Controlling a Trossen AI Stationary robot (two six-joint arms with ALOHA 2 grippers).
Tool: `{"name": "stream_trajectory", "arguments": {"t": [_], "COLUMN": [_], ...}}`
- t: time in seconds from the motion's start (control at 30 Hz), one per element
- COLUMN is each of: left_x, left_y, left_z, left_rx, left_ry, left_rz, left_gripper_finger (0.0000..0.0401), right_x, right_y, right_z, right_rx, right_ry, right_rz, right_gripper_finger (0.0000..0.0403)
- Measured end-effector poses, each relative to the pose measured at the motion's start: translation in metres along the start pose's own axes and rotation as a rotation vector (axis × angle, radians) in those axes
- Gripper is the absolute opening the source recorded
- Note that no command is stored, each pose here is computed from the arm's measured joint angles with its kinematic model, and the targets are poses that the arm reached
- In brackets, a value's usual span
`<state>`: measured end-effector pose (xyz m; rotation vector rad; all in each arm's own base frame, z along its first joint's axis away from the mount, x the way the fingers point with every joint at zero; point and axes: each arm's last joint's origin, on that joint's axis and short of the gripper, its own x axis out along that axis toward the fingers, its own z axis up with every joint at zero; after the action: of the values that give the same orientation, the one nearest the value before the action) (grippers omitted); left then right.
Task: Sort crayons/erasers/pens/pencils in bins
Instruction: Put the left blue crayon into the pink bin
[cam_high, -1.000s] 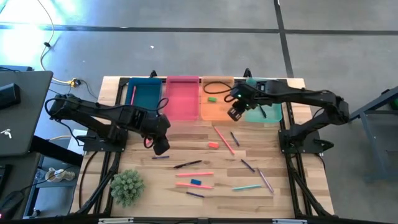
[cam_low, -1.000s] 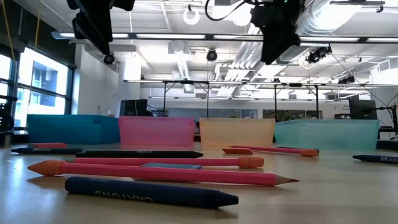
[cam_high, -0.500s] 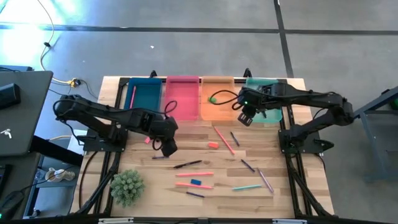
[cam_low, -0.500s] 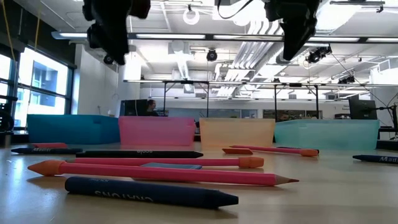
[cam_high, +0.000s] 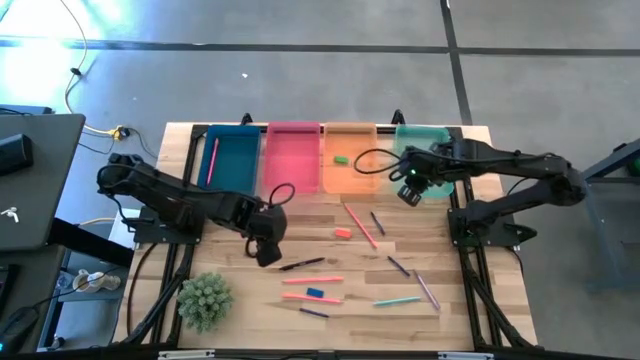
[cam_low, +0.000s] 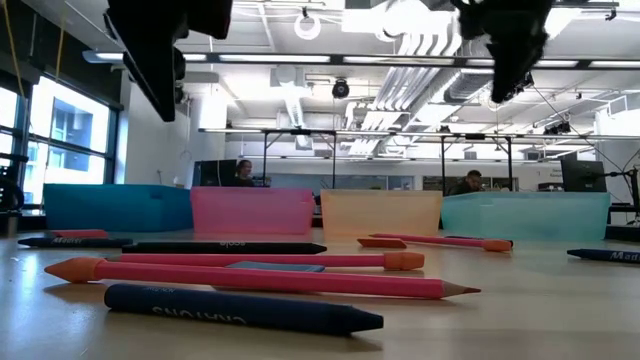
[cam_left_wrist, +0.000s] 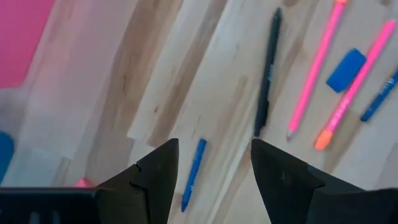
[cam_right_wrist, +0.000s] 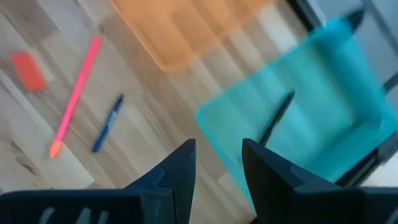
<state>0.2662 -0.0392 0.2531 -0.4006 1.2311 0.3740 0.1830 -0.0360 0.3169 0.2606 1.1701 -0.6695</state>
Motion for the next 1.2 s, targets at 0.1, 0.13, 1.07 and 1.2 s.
{"name": "stream_trajectory", "arguments": {"t": [0.1, 0.13, 1.07, 1.2], "left_x": [-0.001, -0.001, 0.076, 0.082], "left_y": [-0.005, -0.006, 0.003, 0.007], "left_z": [-0.005, -0.007, -0.081, -0.087], "left_rx": [0.008, 0.018, 0.175, 0.185], "left_ry": [0.024, 0.031, 0.056, 0.089], "left_rz": [-0.012, -0.010, 0.059, 0.050], "left_gripper_finger": [0.0191, 0.0191, 0.0191, 0.0191], "right_x": [0.006, 0.007, -0.001, -0.001], "right_y": [-0.004, -0.005, -0.005, -0.005], "right_z": [-0.020, -0.025, -0.041, -0.040], "right_rx": [0.071, 0.089, 0.185, 0.187], "right_ry": [0.004, 0.004, -0.090, -0.099], "right_rz": [0.035, 0.048, 0.154, 0.151], "right_gripper_finger": [0.0122, 0.0122, 0.0122, 0.0122]}}
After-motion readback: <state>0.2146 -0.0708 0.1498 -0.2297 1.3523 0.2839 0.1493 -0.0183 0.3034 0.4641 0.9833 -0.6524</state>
